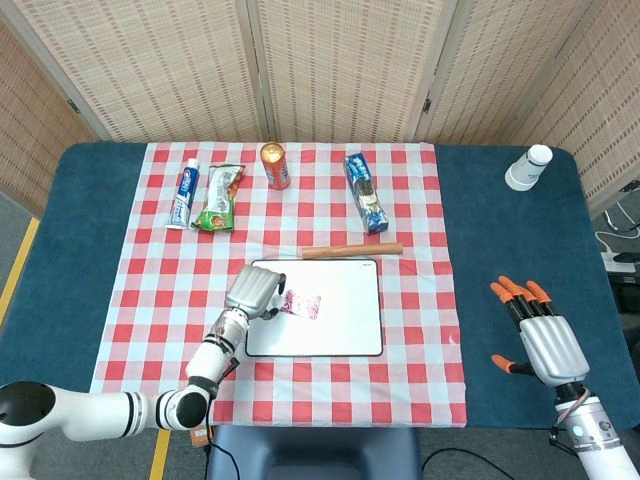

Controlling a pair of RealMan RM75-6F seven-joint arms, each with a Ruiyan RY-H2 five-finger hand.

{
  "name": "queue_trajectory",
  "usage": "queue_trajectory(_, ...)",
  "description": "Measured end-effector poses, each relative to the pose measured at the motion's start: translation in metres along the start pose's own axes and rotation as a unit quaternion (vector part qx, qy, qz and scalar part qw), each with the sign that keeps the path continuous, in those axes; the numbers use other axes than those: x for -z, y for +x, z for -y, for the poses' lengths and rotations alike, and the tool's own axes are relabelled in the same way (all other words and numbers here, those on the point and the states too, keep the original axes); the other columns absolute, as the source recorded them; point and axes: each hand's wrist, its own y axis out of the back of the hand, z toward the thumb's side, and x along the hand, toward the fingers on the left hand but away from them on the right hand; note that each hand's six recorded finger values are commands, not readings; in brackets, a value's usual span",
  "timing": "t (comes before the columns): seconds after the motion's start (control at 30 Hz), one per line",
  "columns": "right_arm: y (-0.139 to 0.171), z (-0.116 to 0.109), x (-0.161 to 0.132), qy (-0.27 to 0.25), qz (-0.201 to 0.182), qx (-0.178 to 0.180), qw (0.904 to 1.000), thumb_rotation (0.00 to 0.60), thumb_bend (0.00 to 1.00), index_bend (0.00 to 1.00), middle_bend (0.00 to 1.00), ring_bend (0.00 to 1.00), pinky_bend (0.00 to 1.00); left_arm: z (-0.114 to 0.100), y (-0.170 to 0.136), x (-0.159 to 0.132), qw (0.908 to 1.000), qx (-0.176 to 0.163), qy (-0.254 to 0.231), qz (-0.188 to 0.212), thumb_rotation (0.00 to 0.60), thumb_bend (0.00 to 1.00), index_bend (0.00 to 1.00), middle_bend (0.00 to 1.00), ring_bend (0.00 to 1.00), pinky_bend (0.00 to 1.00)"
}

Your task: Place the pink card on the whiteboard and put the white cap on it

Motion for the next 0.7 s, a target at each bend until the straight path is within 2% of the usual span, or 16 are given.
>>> queue_trajectory(0.17, 0.001, -0.001, 0.001, -0.003, -0.002, 0.0, 1.0, 0.6, 0.04, 0.0, 0.0, 0.0, 0.0, 0.001, 0.003, -0.035, 0.9997, 0.0, -0.002, 0.023, 0.6, 0.27, 0.54, 0.97, 1.0, 1.0)
queue_trajectory(0.27, 0.002, -0.001, 0.001, -0.004, -0.003, 0.0, 1.0, 0.6, 0.04, 0.0, 0.0, 0.0, 0.0, 0.001, 0.007, -0.044, 0.9996, -0.002, 0.001, 0.027, 0.6, 0.27, 0.53, 0.97, 1.0, 1.0)
queue_trajectory(0.53, -0.001, -0.002, 0.006, -0.008, 0.004, 0.0, 1.0, 0.6, 0.04, 0.0, 0.0, 0.0, 0.0, 0.007, 0.022, -0.045, 0.9997, 0.006, 0.016, 0.019, 0.6, 0.27, 0.54, 0.97, 1.0, 1.0)
queue_trajectory(0.7, -0.003, -0.002, 0.006, -0.008, 0.006, -0.002, 1.0, 0.6, 0.04, 0.0, 0.0, 0.0, 0.0, 0.008, 0.028, -0.045, 0.9998, 0.011, 0.003, 0.016, 0.6, 0.27, 0.54, 0.97, 1.0, 1.0)
